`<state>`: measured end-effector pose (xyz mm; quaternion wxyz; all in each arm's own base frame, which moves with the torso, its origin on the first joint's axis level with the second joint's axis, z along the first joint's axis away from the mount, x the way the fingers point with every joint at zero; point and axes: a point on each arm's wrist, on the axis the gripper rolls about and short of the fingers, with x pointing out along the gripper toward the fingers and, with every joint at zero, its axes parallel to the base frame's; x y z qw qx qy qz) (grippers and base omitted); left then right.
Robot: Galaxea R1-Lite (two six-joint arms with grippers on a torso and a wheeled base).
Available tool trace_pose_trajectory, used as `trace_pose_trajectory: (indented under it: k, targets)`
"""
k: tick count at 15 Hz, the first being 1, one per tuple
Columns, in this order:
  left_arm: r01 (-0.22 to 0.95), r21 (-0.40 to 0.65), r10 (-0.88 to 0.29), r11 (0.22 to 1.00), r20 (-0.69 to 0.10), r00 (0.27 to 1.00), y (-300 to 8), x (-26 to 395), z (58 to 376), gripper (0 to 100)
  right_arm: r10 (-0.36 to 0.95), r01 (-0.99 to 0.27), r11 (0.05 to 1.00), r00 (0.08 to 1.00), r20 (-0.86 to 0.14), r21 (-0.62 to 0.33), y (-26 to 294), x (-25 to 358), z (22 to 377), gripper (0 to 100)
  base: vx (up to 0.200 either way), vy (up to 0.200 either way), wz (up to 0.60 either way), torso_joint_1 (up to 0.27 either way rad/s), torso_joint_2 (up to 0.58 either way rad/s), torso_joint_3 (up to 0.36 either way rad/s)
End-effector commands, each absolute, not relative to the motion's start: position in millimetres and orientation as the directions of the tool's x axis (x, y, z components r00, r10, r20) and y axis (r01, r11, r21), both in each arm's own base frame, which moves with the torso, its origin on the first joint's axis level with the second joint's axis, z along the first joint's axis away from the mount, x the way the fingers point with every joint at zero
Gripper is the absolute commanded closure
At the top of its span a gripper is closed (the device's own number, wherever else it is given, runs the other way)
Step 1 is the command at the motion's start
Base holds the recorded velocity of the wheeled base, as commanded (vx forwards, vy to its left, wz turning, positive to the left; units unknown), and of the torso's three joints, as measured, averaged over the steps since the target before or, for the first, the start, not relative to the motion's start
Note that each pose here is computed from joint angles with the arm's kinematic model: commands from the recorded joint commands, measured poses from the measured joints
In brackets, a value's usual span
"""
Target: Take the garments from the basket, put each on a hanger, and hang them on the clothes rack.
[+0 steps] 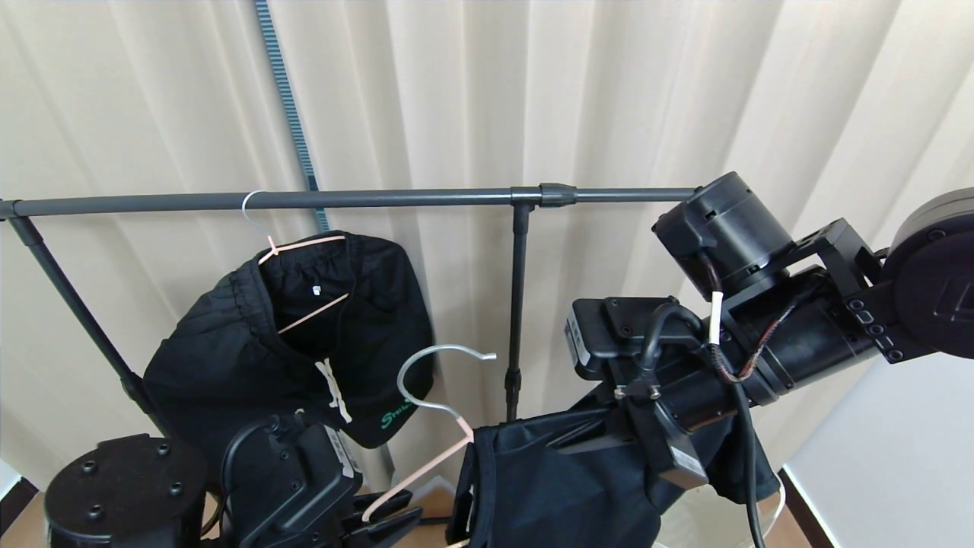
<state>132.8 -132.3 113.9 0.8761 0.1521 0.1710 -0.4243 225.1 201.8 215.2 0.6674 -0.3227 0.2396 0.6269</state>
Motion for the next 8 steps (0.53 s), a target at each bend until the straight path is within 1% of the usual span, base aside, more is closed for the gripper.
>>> trace_pose_trajectory:
  k: [1, 5, 6, 7, 8]
  targets:
    - [0.796, 0.121, -0.69, 0.593, -0.433, 0.58, -132, 133, 113, 0, 0.687, -0.991, -0.004, 0.096, -0.72, -0.137, 203, 222, 217, 100, 0.0, 0.0, 0.0, 0.0, 0.0, 0.0]
    - [0.788, 0.118, -0.688, 0.604, -0.422, 0.59, -132, 135, 115, 0, 0.692, -0.988, 0.002, 0.113, -0.713, -0.155, 200, 219, 223, 100, 0.0, 0.0, 0.0, 0.0, 0.0, 0.0]
    - [0.773, 0.118, -0.679, 0.624, -0.406, 0.611, -129, 139, 117, 0, 0.68, -0.984, 0.019, 0.142, -0.72, -0.176, 199, 218, 225, 100, 0.0, 0.0, 0.0, 0.0, 0.0, 0.0]
    - [0.754, 0.118, -0.67, 0.646, -0.385, 0.634, -126, 143, 119, 0, 0.657, -0.976, 0.052, 0.192, -0.729, -0.211, 197, 218, 228, 100, 0.0, 0.0, 0.0, 0.0, 0.0, 0.0]
    - [0.746, 0.119, -0.666, 0.655, -0.375, 0.644, -125, 145, 121, 0, 0.649, -0.973, 0.064, 0.208, -0.732, -0.22, 197, 218, 229, 100, 0.0, 0.0, 0.0, 0.0, 0.0, 0.0]
